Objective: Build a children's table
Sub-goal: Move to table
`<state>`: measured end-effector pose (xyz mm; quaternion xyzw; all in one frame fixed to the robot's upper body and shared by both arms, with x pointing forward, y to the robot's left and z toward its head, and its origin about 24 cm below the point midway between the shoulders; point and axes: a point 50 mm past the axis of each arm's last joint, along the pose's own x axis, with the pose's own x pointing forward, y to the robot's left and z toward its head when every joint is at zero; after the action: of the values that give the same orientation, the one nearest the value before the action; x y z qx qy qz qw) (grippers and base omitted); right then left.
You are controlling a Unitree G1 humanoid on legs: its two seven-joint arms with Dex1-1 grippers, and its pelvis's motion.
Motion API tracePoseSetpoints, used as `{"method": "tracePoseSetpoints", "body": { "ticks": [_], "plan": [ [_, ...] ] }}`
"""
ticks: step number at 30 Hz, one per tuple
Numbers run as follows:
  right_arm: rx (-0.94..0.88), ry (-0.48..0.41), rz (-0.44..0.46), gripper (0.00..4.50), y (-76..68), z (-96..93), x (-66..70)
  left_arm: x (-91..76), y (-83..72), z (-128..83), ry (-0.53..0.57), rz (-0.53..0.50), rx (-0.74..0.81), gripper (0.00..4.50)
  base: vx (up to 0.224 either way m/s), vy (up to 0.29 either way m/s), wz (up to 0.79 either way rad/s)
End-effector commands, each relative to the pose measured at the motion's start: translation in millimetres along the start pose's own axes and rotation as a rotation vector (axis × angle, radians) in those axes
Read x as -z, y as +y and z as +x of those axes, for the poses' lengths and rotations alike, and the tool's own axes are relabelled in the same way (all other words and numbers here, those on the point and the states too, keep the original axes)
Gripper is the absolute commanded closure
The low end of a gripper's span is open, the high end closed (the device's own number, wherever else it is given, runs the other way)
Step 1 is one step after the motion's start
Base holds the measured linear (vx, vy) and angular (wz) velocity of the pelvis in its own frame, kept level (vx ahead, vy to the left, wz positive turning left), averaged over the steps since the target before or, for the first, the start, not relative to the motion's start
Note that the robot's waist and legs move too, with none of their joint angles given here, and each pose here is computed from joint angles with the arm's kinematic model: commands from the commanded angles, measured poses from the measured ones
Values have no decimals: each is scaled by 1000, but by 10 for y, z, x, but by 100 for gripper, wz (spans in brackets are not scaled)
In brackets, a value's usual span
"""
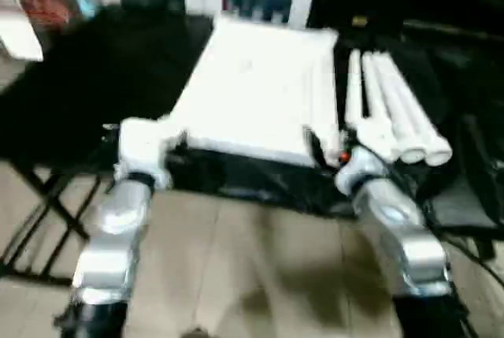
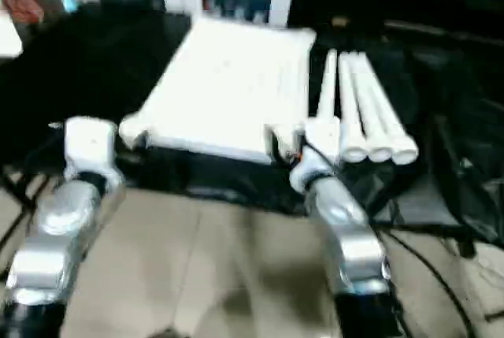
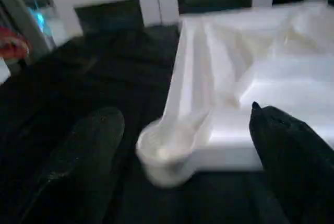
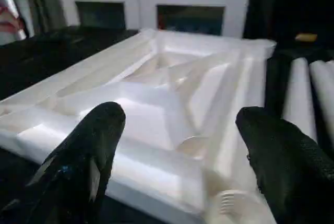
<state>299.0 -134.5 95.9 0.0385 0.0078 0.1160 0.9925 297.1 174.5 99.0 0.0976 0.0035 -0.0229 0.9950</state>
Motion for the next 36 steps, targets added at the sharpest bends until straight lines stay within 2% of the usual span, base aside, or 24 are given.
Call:
{"method": "tracePoseSetpoints", "body": {
  "ticks": [1,3,5,7,8,12,17,27,36],
  "plan": [
    [88,-38,-17,64,-153,-39,-33,-16,-117,34,-3,11,42,14,-1,-94,10],
    [125,-76,14,64,-210,-50,-75,-52,-159,58,-12,17,69,14,1,-80,17],
    [122,-101,112,64,-230,-58,-93,-71,-184,71,-16,13,94,14,0,-33,6],
    [128,-75,100,64,-249,-68,-66,-65,-193,78,-18,16,104,14,0,0,0],
    [170,-13,87,64,-275,-96,6,-34,-186,86,-7,29,109,14,49,64,7],
    [116,-7,75,64,-227,-151,42,-40,-173,108,-2,17,106,14,60,58,9],
    [139,0,86,64,-251,-172,71,-60,-209,134,-8,6,124,14,24,11,2],
    [107,43,43,64,-258,-131,90,-117,-262,129,-26,-23,128,14,34,7,2],
    [93,57,32,64,-227,-88,104,-136,-214,118,-30,-19,114,14,12,-2,2]
  ]
}}
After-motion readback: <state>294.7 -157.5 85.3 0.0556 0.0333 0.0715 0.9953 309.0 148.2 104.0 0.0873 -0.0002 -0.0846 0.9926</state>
